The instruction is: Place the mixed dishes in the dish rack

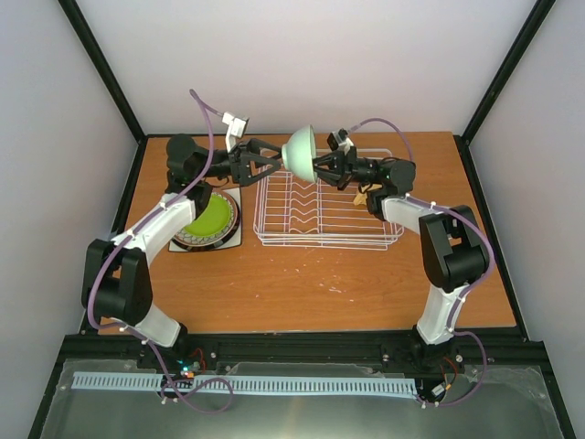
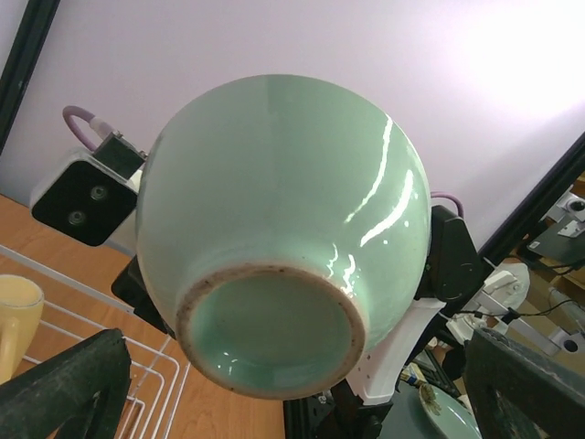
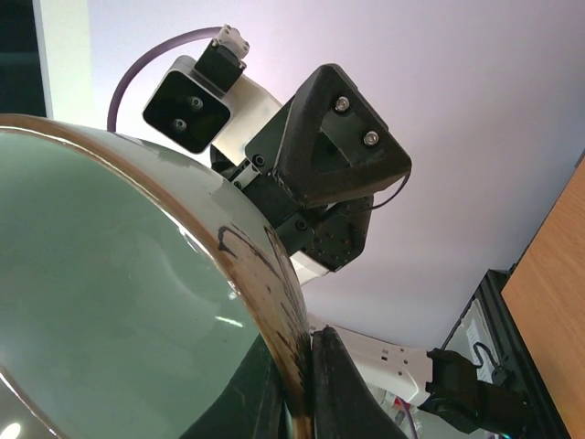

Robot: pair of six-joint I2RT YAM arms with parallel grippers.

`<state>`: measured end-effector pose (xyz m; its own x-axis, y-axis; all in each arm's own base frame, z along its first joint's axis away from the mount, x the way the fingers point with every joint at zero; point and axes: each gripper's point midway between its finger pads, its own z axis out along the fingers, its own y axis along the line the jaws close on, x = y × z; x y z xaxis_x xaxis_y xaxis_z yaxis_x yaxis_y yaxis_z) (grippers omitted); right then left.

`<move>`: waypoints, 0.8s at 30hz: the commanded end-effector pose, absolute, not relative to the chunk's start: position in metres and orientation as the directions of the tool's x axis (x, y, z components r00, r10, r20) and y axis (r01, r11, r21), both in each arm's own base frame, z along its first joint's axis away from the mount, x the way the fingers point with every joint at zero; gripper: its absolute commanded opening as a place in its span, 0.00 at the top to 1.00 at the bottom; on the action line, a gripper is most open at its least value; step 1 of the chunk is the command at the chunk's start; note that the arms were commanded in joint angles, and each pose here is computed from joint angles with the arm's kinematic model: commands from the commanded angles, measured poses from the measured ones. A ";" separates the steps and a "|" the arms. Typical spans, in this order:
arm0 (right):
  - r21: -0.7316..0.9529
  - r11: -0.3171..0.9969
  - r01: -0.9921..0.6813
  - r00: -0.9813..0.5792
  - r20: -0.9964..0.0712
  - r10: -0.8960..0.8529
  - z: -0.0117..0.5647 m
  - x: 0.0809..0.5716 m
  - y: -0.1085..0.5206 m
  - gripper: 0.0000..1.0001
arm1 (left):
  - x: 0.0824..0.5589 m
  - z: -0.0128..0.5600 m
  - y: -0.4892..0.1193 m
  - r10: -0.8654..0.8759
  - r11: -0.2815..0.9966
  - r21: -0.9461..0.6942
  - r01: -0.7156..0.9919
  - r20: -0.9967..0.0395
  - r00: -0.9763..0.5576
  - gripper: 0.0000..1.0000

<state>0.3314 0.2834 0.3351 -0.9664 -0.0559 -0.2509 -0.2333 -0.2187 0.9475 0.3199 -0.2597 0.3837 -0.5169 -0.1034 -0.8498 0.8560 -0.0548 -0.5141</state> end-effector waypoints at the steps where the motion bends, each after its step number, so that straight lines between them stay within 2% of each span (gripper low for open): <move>1: 0.856 -0.307 -0.415 -0.899 -0.439 -0.010 0.368 0.318 0.282 0.97 | 0.314 0.400 -0.267 -0.100 -0.094 -0.452 0.887 -0.882 -0.460 0.00; 9: 0.861 -0.311 -0.402 -0.901 -0.433 -0.032 0.365 0.313 0.289 0.97 | 0.318 0.401 -0.282 -0.087 -0.119 -0.458 0.881 -0.879 -0.469 0.01; 15: 0.862 -0.309 -0.402 -0.901 -0.433 -0.035 0.363 0.312 0.289 0.97 | 0.319 0.400 -0.284 -0.086 -0.118 -0.466 0.877 -0.875 -0.476 0.27; 24: 0.866 -0.306 -0.396 -0.903 -0.427 -0.041 0.359 0.313 0.291 0.97 | 0.320 0.400 -0.285 -0.086 -0.121 -0.460 0.880 -0.878 -0.471 0.52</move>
<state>0.3366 0.2866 0.3395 -0.9684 -0.0357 -0.2469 -0.2317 -0.2374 0.9434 0.3270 -0.2763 0.3850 -0.5296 -0.0861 -0.8438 0.8478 -0.0861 -0.5233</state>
